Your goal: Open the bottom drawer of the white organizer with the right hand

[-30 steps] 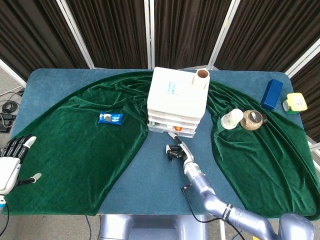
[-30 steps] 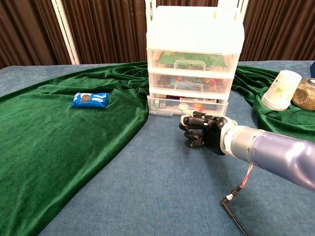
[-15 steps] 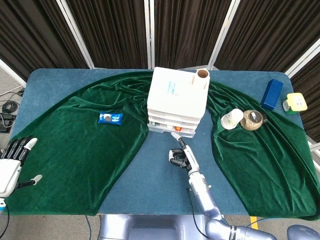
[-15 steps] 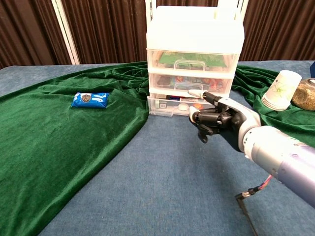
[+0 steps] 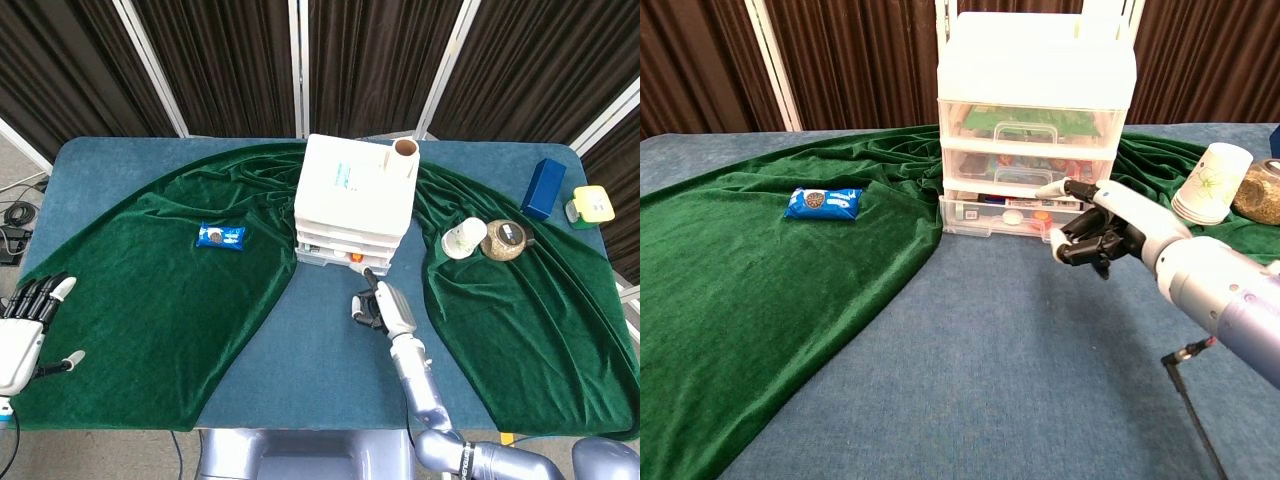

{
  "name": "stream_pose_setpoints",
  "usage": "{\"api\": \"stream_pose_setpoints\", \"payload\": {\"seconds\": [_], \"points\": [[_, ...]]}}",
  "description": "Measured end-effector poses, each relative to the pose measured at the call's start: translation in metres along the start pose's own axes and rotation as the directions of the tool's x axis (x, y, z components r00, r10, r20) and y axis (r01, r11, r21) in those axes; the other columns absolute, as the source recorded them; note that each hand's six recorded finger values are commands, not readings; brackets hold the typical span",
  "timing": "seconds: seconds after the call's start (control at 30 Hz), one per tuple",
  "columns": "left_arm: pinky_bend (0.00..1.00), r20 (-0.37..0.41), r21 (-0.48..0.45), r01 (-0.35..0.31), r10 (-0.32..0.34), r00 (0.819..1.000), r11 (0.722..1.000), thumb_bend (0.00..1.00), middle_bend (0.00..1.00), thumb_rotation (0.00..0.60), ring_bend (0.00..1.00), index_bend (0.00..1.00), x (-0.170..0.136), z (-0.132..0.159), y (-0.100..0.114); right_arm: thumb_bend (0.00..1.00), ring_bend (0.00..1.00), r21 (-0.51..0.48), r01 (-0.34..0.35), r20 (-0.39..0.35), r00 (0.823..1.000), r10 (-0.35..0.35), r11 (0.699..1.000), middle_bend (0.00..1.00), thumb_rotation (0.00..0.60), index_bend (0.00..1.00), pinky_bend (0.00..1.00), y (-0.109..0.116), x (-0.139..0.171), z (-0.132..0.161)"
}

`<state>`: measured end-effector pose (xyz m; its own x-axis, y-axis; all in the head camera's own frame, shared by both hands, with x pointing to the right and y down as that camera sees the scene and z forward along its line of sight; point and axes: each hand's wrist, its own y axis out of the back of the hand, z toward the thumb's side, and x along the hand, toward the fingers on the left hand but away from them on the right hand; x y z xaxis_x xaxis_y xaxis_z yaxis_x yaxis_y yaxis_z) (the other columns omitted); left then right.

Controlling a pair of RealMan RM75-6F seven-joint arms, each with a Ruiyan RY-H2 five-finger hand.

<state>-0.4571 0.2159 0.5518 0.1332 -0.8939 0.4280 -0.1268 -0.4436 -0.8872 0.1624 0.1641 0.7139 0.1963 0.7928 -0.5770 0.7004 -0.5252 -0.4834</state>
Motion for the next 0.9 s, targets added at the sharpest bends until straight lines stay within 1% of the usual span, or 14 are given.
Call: {"api": "stream_pose_setpoints", "payload": {"seconds": [0.1,0.2,0.3,0.5,0.9], "points": [[0.00,-0.001,0.001,0.001,-0.001,1.000,1.000,0.11,0.00,0.600,0.00,0.00,0.000,0.000,0.000,0.54,0.88,0.096,0.033,0.011,0.999,-0.034,0.995,0.80,0.600,0.20,0.78,0.008,-0.007,-0.001],[0.00,-0.002,0.001,0.003,-0.003,1.000,1.000,0.11,0.00,0.600,0.00,0.00,0.000,0.000,-0.001,0.54,0.88,0.139,0.055,0.024,0.998,-0.059,0.989,0.80,0.600,0.19,0.78,0.014,-0.012,-0.002],[0.00,-0.002,0.004,0.007,-0.007,1.000,1.000,0.11,0.00,0.600,0.00,0.00,0.000,0.000,-0.001,0.54,0.88,0.175,0.059,0.032,0.997,-0.066,0.983,0.80,0.600,0.19,0.78,0.016,-0.015,-0.004],[0.00,-0.004,0.003,0.008,-0.008,1.000,1.000,0.11,0.00,0.600,0.00,0.00,0.000,-0.001,0.000,0.54,0.88,0.192,0.036,0.068,0.996,-0.050,0.981,0.80,0.600,0.20,0.78,0.015,-0.016,-0.007],[0.00,-0.003,0.004,0.010,-0.010,1.000,1.000,0.11,0.00,0.600,0.00,0.00,-0.001,0.000,0.000,0.54,0.88,0.195,0.011,0.093,0.995,-0.030,0.981,0.80,0.600,0.21,0.78,0.010,-0.016,-0.010]]}}
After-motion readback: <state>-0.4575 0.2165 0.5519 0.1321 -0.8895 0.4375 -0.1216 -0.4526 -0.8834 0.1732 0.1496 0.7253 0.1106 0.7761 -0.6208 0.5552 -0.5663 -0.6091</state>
